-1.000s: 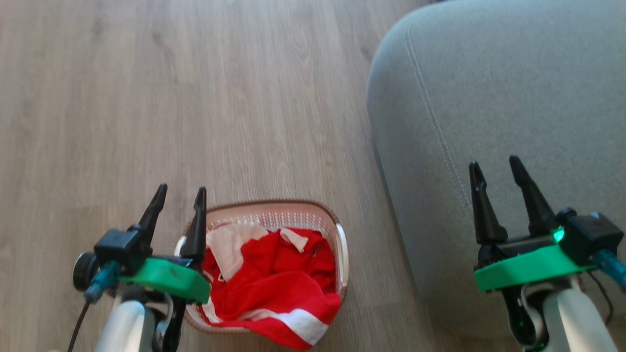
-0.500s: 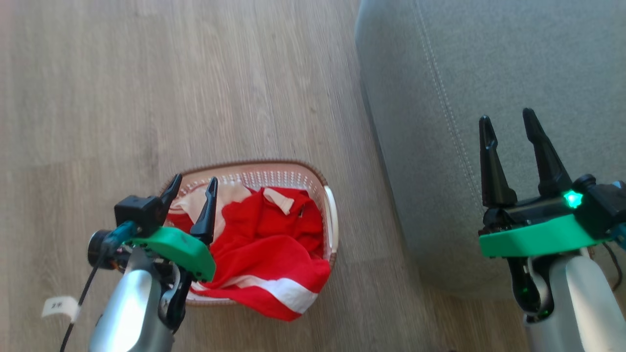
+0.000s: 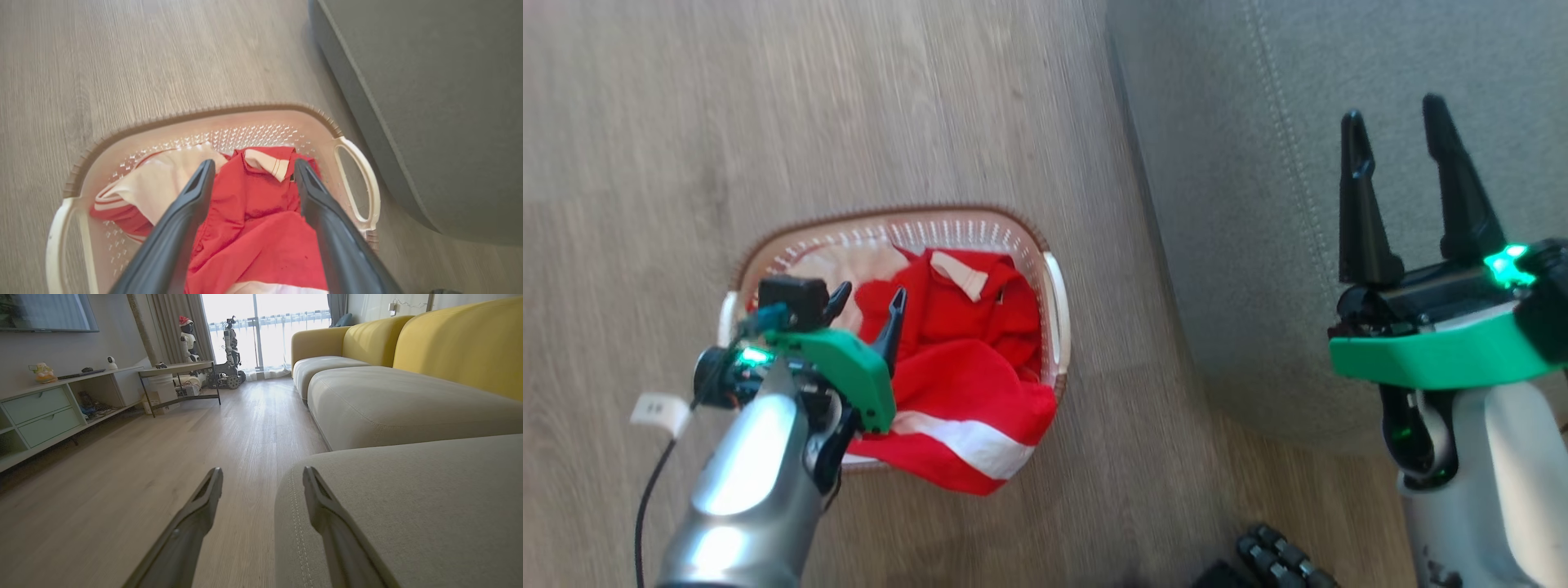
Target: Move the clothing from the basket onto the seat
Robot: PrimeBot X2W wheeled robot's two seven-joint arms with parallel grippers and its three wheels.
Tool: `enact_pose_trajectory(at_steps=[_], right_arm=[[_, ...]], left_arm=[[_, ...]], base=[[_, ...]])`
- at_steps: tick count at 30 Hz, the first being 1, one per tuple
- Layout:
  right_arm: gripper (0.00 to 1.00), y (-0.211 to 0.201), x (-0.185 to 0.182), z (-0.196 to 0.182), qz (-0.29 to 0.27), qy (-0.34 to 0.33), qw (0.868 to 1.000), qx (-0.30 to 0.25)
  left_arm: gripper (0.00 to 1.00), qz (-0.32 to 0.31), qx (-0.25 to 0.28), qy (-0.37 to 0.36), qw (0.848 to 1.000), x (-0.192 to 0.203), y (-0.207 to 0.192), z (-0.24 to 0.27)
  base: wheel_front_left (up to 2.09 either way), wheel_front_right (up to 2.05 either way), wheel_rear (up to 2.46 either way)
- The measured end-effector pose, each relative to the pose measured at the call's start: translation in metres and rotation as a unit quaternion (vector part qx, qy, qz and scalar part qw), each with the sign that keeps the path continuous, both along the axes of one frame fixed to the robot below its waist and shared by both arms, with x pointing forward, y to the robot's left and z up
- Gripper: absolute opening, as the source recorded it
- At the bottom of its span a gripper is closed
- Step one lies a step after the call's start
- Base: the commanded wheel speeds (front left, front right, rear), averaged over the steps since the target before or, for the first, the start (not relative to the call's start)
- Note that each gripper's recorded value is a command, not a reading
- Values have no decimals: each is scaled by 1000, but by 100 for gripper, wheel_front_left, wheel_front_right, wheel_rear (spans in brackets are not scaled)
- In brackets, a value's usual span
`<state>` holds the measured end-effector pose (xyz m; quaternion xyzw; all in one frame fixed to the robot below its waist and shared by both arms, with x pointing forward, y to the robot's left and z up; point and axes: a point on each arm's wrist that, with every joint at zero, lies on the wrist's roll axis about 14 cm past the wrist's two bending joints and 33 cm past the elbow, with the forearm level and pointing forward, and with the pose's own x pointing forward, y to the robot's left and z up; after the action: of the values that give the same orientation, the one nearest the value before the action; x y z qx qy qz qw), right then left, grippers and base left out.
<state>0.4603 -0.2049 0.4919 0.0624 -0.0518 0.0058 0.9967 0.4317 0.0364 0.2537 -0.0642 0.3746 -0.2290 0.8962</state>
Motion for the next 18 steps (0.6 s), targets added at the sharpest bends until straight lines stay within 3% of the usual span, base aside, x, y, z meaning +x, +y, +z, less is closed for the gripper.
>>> enact_pose_trajectory(at_steps=[12,18], right_arm=[[100,3,29,-23,9,8,1000,-13],[100,1,41,-30,10,5,1000,-23]], left_arm=[[100,-53,27,161,985,-36,-13,-77],[100,-70,43,203,976,-41,-12,-107]], base=[[0,0,0],[0,0,0]])
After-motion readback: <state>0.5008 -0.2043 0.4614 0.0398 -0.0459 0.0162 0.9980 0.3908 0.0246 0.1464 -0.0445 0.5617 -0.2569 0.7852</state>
